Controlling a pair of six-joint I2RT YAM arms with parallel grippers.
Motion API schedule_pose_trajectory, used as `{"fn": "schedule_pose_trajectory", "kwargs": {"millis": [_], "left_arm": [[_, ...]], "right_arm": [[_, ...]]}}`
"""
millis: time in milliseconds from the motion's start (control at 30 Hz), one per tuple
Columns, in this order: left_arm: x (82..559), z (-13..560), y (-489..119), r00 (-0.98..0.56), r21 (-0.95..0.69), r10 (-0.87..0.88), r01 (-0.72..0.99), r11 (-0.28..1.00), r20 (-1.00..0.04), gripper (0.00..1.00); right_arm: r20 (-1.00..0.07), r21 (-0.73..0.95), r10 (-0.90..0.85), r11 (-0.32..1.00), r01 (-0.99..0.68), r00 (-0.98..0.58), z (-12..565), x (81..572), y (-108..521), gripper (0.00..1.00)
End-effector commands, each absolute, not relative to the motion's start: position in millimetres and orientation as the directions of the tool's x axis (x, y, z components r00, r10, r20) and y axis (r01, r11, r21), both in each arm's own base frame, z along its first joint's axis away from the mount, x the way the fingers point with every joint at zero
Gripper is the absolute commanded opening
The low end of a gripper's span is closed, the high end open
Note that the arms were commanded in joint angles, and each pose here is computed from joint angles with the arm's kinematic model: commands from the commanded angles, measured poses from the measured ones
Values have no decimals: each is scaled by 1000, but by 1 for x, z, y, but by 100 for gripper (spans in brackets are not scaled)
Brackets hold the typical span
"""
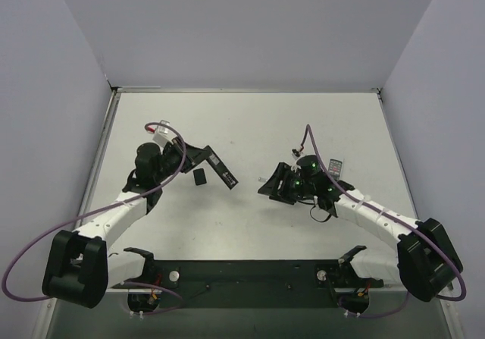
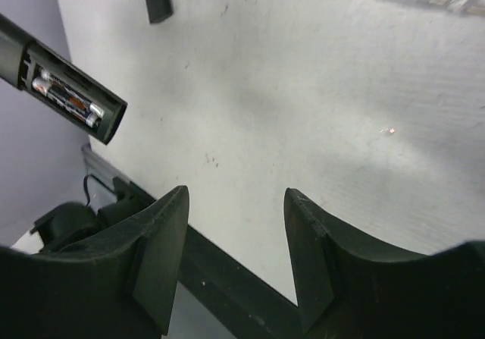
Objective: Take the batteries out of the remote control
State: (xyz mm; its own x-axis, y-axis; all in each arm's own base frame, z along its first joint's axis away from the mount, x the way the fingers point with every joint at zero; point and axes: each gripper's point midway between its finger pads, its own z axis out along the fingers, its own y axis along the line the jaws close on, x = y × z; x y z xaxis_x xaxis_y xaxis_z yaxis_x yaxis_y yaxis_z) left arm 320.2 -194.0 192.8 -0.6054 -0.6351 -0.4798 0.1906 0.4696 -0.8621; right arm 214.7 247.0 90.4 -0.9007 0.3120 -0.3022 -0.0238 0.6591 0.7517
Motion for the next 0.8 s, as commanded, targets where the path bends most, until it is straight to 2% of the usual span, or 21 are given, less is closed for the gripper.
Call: {"fn": "schedule_pose_trajectory", "kwargs": {"millis": [0,33,67,133,200,300,333,533,767], "left_arm": [[317,192,-204,-722,-807,-461,230,544,-516,0],[312,176,-206,-773,-810,-424,189,555,-471,0],[309,174,-210,-794,-812,-396,198,549,-461,0],[300,170,-219,-847,-834,-326,219,507,-420,0],[294,166,-222,-865,-843,-302,217,493,-400,0],[287,161,-221,-870,-840,-284,228,492,-403,0],[284,161,-219,-869,-835,-280,231,500,-408,0],[272,152,-213,-869,-811,-249,248,529,-428,0],[267,157,-217,-870,-833,-255,261,488,-422,0]], "right_arm": [[-375,551,405,821,151,-834,93,246,205,48],[-352,433,444,858,277,-824,73,244,184,45],[-330,451,513,823,345,-793,87,256,189,44],[-250,397,544,812,428,-801,71,256,191,41],[-199,411,592,774,481,-781,77,269,204,40],[-129,356,642,741,569,-755,68,281,215,38],[-95,291,652,741,606,-752,54,277,212,38],[-27,192,747,656,729,-665,34,282,217,46],[-47,178,777,625,760,-628,31,290,214,48]]}}
